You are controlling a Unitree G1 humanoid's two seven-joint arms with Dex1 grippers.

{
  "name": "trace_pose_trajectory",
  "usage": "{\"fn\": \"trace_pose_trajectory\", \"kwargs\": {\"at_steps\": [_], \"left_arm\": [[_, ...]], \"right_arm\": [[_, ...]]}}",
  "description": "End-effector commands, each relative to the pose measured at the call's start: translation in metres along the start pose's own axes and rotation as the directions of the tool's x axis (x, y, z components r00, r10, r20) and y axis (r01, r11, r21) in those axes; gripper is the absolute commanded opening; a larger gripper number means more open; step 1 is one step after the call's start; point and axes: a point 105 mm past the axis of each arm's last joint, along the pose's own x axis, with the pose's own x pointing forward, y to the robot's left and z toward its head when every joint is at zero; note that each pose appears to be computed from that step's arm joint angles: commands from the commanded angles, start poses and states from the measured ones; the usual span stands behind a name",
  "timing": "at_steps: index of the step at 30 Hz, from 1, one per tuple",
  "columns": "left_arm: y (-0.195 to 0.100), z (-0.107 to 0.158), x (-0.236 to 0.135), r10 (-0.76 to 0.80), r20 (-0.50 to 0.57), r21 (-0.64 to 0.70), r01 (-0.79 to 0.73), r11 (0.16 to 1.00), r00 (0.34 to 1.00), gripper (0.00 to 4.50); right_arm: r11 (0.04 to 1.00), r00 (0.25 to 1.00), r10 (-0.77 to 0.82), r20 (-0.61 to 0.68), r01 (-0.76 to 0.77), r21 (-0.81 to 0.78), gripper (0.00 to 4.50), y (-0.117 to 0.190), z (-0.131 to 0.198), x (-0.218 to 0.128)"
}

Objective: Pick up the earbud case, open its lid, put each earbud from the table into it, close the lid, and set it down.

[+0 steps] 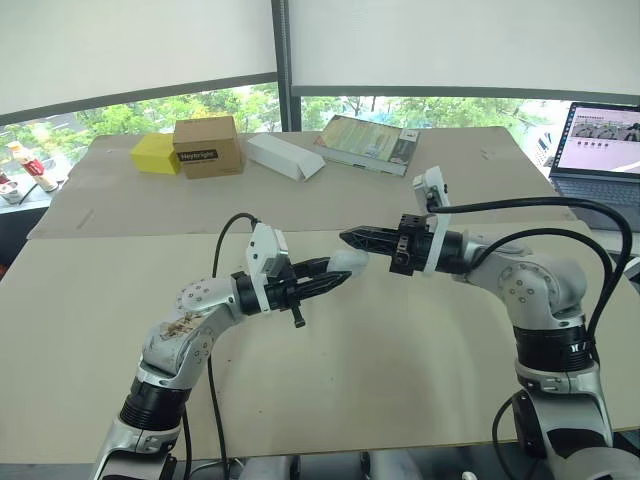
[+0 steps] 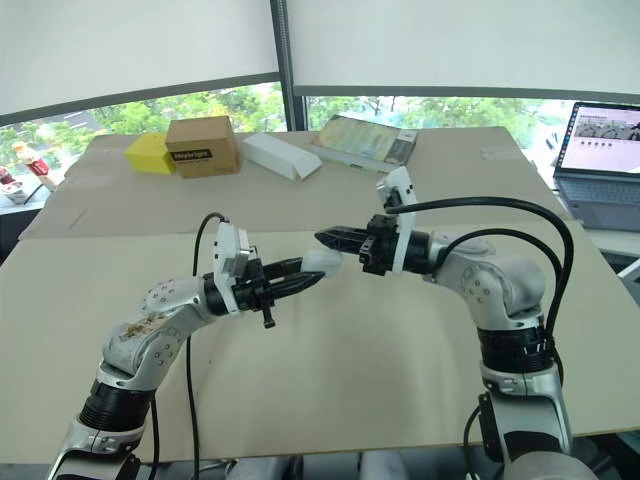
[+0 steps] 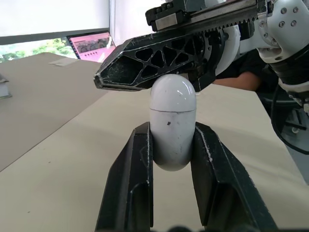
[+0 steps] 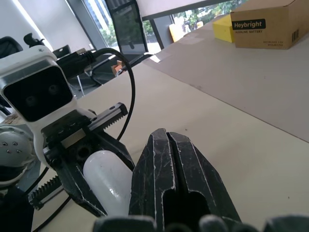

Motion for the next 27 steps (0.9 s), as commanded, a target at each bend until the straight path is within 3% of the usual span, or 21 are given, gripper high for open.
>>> {"fn": "trace_pose_trajectory", "kwargs": {"at_steps": [1,6,9,12,14,16,18,22,26,27], "left_arm": [[0.004,0.013,-0.001,0.034,0.042,0.037,-0.036,0.999,0.999,0.56],[0.013,0.01,-0.002,0.095,0.039,-0.06,-0.092,0.994,0.995,0.56],[0.024,-0.006,-0.008,0.18,-0.02,-0.235,-0.179,0.955,0.984,0.56],[0.038,-0.016,-0.011,0.296,-0.063,-0.454,-0.292,0.842,0.953,0.56],[0.042,-0.028,-0.011,0.335,-0.134,-0.554,-0.351,0.755,0.933,0.56],[0.044,-0.04,-0.011,0.357,-0.193,-0.656,-0.39,0.646,0.914,0.56],[0.045,-0.051,-0.01,0.365,-0.239,-0.726,-0.416,0.548,0.9,0.56],[0.044,-0.066,-0.011,0.361,-0.308,-0.78,-0.451,0.434,0.88,0.56],[0.041,-0.075,-0.015,0.352,-0.344,-0.802,-0.467,0.372,0.871,0.56],[0.04,-0.078,-0.017,0.352,-0.359,-0.796,-0.481,0.368,0.864,1.06]], "right_arm": [[0.997,0.999,0.047,-0.015,-0.048,-0.067,0.06,0.014,0.003,0.002],[0.984,0.999,-0.006,-0.043,-0.002,-0.177,0.06,0.01,-0.008,-0.002],[0.951,0.992,-0.111,0.062,0.124,-0.285,0.06,-0.009,0.003,-0.014],[0.935,0.992,-0.083,0.096,0.111,-0.336,0.86,-0.005,0.008,-0.026],[0.926,0.996,-0.052,0.075,0.076,-0.37,1.69,0.003,0.003,-0.032],[0.919,0.999,-0.04,0.03,0.049,-0.392,2.25,0.008,-0.008,-0.037],[0.903,0.999,-0.04,-0.035,0.021,-0.429,2.92,0.011,-0.023,-0.043],[0.896,0.995,-0.056,-0.081,0.014,-0.445,4.34,0.011,-0.041,-0.047],[0.903,0.994,-0.085,-0.067,0.049,-0.427,4.43,0.008,-0.047,-0.048],[0.903,0.993,-0.096,-0.065,0.059,-0.426,4.48,0.006,-0.048,-0.049]]}}
